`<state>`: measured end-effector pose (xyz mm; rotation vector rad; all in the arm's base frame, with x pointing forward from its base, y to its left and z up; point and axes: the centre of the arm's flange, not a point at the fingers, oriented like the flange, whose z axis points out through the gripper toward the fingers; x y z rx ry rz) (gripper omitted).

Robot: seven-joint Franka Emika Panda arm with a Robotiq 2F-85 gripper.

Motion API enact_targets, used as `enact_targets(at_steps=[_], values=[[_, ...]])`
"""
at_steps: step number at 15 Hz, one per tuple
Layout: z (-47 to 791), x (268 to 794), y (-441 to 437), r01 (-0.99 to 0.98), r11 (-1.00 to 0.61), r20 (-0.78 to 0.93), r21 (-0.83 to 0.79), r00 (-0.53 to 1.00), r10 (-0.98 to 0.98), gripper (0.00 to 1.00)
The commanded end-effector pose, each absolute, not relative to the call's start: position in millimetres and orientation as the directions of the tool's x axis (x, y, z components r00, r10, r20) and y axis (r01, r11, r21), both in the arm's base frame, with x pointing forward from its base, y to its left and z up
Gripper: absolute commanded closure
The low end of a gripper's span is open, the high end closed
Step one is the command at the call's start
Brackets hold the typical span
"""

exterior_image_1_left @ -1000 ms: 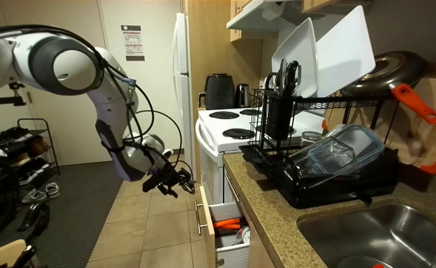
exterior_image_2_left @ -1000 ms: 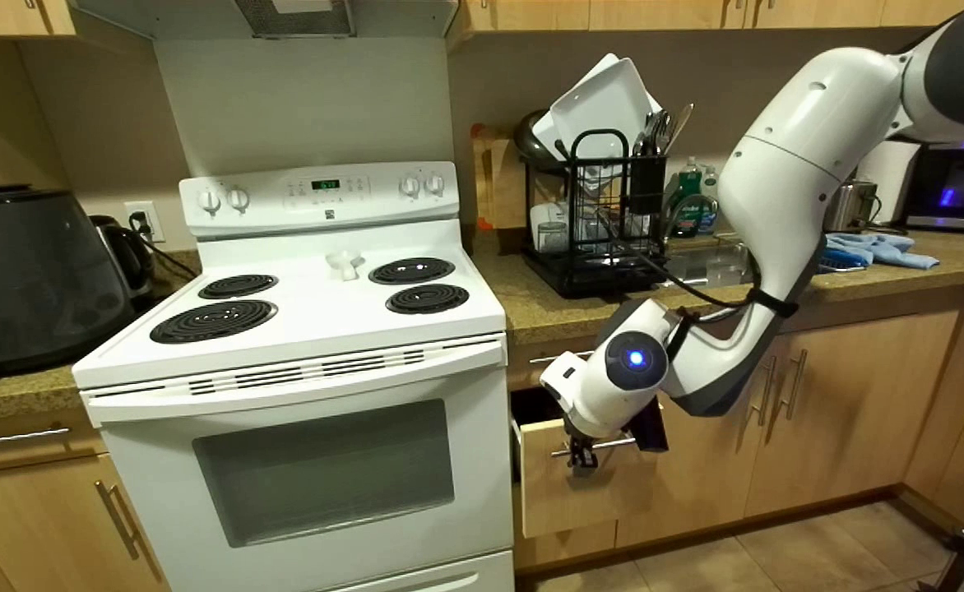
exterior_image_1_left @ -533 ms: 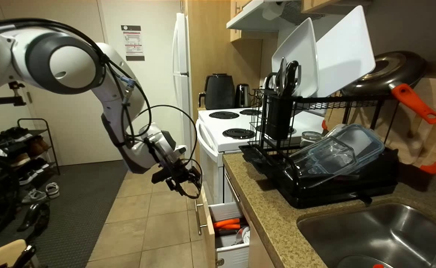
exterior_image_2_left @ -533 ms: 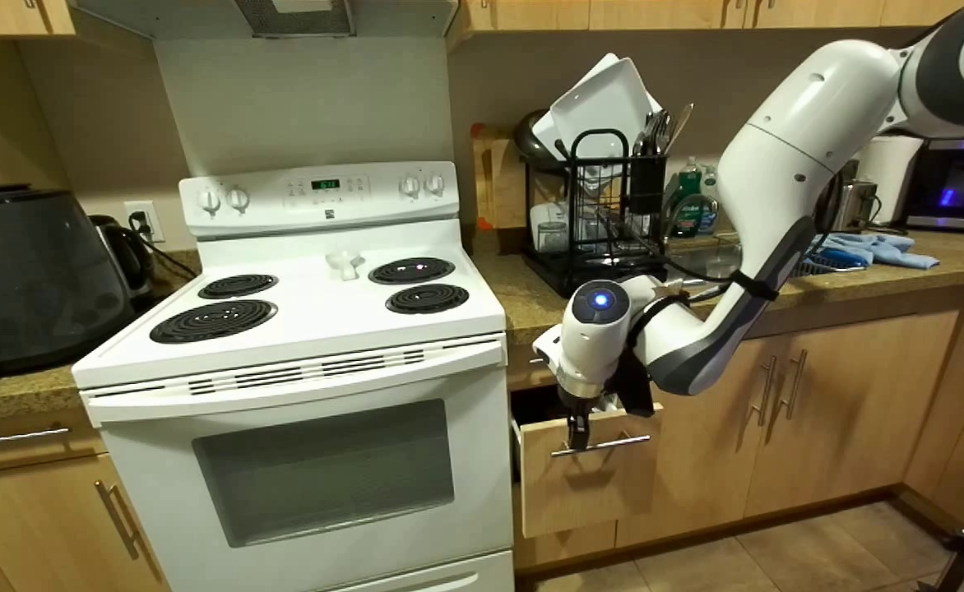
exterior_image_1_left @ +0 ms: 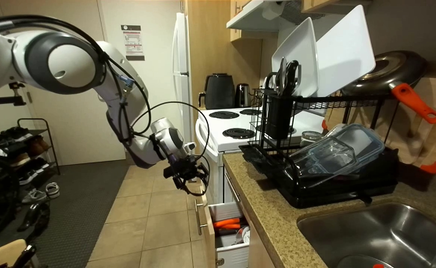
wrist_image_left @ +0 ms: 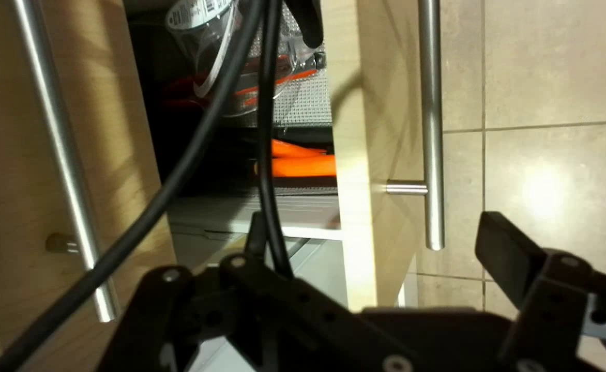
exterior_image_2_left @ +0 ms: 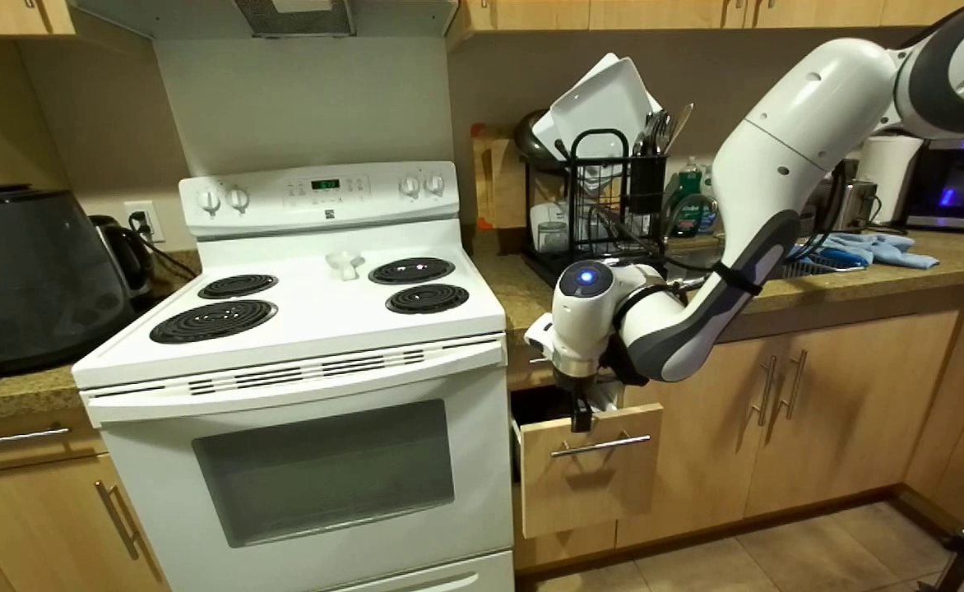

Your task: Open the second kitchen cabinet drawer to the right

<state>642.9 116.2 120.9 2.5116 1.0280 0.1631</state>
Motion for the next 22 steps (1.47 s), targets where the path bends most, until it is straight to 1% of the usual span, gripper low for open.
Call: enact_targets(at_steps=[1, 6, 12, 14, 17, 22], values=[[112, 653, 99, 0.753, -0.547, -0.107, 0.365, 0.618, 0.779, 0.0], [78, 659, 79, 0.854, -0.433, -0.196, 0.29, 0.495, 0.846, 0.0], [50, 660, 66, 0.868, -0.423, -0.217, 0.26, 0.479, 0.851, 0.0], [46, 658, 67, 0.866, -0.436, -0.211, 0.244, 0.486, 0.848, 0.0], [43, 653, 72, 0.843, -0.498, -0.203, 0.204, 0.534, 0.821, 0.0], [45, 640, 96, 0.794, -0.6, -0.174, 0.096, 0.607, 0.776, 0.0]])
